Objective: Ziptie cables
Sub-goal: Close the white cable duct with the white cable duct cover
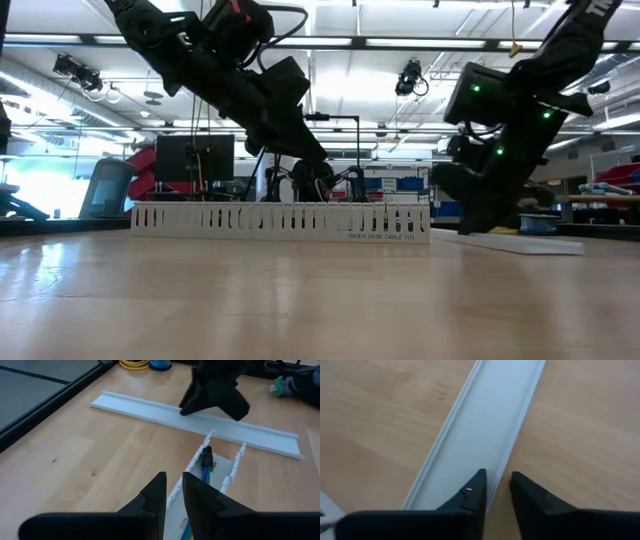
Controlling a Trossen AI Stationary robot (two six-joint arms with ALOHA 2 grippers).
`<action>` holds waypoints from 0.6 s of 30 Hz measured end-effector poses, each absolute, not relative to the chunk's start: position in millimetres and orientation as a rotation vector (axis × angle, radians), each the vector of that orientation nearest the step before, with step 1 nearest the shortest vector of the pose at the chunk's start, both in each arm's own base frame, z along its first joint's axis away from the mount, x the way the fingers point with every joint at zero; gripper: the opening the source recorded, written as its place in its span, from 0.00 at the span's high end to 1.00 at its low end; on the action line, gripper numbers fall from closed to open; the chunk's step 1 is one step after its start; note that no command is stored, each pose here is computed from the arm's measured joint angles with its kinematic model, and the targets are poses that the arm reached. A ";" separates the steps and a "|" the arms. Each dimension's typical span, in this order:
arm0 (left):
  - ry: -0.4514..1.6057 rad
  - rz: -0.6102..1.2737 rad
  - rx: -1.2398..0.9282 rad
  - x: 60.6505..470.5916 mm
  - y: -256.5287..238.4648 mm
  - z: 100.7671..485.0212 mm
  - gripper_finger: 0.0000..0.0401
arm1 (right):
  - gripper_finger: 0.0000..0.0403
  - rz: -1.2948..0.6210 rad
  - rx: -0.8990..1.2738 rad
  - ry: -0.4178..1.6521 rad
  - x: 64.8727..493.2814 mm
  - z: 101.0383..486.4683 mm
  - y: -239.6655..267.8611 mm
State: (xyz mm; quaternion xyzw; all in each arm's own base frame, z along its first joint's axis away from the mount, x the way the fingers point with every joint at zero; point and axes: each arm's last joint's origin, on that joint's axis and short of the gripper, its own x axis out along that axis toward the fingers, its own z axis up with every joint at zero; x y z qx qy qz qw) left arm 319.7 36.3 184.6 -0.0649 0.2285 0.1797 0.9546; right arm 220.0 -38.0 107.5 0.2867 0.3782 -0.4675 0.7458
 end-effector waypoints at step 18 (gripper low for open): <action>0.481 0.363 -0.069 319.3 36.6 184.0 0.82 | 1.00 -0.922 0.517 0.816 220.8 135.5 -30.7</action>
